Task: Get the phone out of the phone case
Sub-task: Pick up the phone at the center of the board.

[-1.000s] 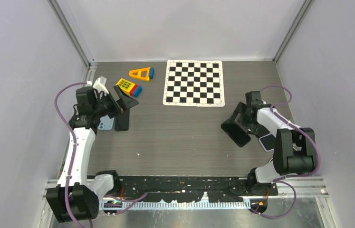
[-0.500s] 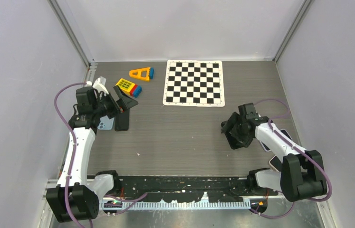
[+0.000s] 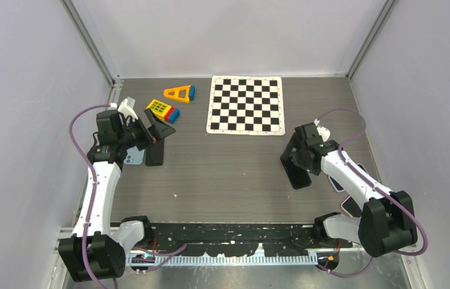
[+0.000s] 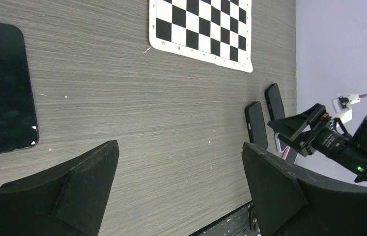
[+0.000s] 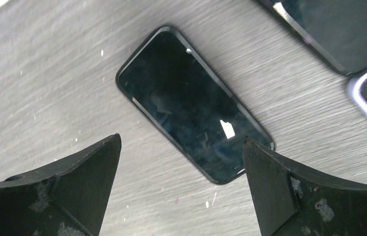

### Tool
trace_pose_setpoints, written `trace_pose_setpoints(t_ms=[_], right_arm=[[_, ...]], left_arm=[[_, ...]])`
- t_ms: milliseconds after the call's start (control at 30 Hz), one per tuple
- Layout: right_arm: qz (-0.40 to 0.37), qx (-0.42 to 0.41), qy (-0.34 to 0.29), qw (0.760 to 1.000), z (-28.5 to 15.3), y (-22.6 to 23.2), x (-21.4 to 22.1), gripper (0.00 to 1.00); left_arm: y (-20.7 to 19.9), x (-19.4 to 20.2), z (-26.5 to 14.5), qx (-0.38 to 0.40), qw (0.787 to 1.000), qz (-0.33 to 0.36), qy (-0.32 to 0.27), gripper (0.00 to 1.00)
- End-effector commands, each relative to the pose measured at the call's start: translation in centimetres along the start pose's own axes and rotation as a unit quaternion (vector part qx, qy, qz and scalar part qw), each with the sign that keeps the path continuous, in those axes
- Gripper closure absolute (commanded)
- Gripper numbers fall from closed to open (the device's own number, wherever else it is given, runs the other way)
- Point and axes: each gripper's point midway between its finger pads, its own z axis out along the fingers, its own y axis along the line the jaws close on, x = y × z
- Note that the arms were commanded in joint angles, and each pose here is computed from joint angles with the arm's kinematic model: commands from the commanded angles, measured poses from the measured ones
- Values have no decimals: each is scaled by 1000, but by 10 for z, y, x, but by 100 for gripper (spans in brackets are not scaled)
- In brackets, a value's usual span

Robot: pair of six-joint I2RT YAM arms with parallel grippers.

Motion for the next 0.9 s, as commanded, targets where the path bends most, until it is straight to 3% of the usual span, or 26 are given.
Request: trace_pose_setpoints(t_ms=[0, 433, 867], right_arm=[[17, 22, -57, 998, 0, -19, -37, 0], [85, -55, 17, 995, 36, -29, -18, 0], [99, -96, 77, 987, 33, -25, 23, 0]], left_arm=[[-9, -14, -7, 6, 1000, 22, -20, 0], [-7, -11, -5, 5, 1000, 16, -14, 0], [-8, -9, -4, 9, 1000, 14, -13, 0]])
